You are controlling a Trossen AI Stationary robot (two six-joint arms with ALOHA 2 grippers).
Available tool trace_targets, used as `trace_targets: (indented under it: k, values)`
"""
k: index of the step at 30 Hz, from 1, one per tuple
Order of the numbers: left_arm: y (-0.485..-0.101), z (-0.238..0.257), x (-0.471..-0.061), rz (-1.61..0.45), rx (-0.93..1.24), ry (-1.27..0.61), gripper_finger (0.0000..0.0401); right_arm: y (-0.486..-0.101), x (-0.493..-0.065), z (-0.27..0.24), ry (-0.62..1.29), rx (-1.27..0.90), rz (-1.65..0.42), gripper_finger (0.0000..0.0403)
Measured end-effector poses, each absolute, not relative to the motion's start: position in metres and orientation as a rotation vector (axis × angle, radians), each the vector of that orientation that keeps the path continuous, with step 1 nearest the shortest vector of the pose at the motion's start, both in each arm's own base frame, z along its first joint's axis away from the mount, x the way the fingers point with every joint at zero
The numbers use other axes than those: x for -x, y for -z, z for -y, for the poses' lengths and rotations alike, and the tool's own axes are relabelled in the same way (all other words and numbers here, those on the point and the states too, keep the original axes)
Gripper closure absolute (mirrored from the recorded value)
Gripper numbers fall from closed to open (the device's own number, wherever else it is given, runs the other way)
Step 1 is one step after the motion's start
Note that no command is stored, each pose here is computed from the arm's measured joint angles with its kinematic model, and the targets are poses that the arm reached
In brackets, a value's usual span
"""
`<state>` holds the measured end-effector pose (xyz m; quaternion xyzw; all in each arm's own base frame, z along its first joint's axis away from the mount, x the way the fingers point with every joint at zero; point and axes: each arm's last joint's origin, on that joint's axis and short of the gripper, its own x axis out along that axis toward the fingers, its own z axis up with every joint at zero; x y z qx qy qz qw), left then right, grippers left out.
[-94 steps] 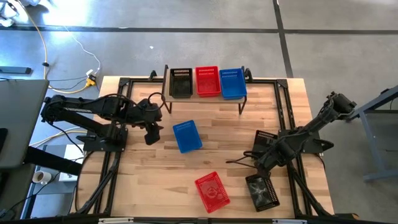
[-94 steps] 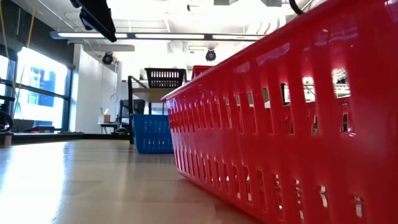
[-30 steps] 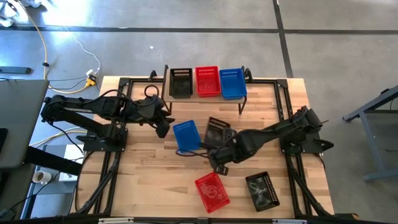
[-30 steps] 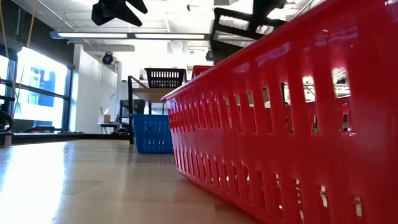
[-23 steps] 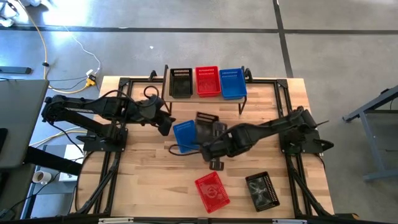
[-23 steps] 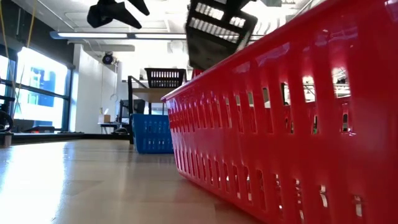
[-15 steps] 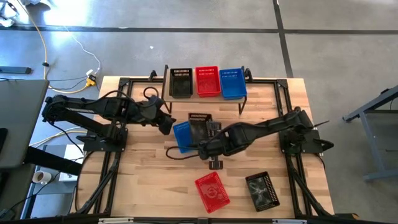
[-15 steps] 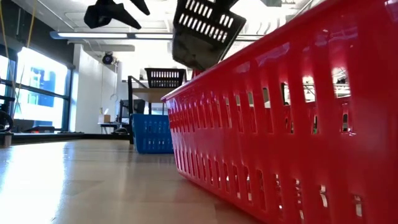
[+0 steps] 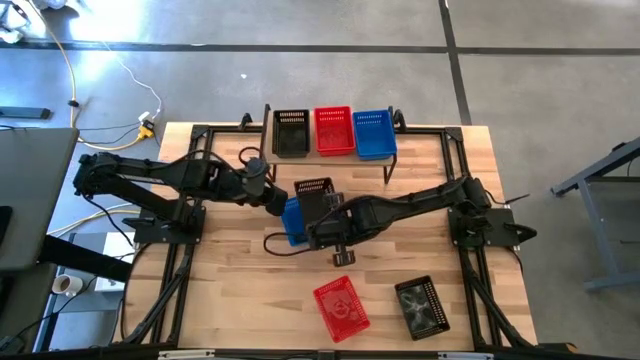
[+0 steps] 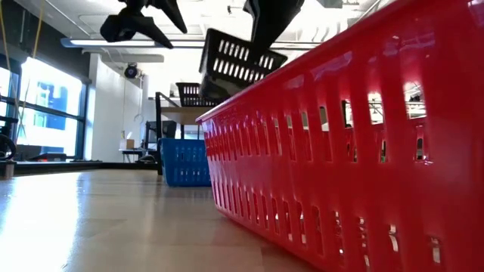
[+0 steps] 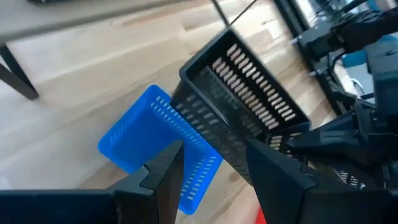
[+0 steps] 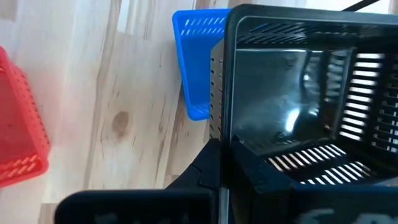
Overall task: Stack baskets on shelf by color
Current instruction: Stack the top black bin on top of the black bin on the shelf
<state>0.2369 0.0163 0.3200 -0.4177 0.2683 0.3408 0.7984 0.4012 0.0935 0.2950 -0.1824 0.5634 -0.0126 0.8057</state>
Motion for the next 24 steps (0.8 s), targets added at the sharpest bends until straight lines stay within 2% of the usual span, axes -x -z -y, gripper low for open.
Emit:
trace_targets:
  k: [14, 24]
  values:
    - [-0.29, -0.017, -0.265, -0.655, 0.942, -0.811, 0.0236, -0.29, -0.407, -0.077, 0.026, 0.402, -1.232, 0.0403]
    - [-0.293, -0.017, -0.272, -0.589, 0.969, -0.775, 0.0236, -0.289, -0.407, -0.075, -0.01, 0.41, -1.251, 0.0403]
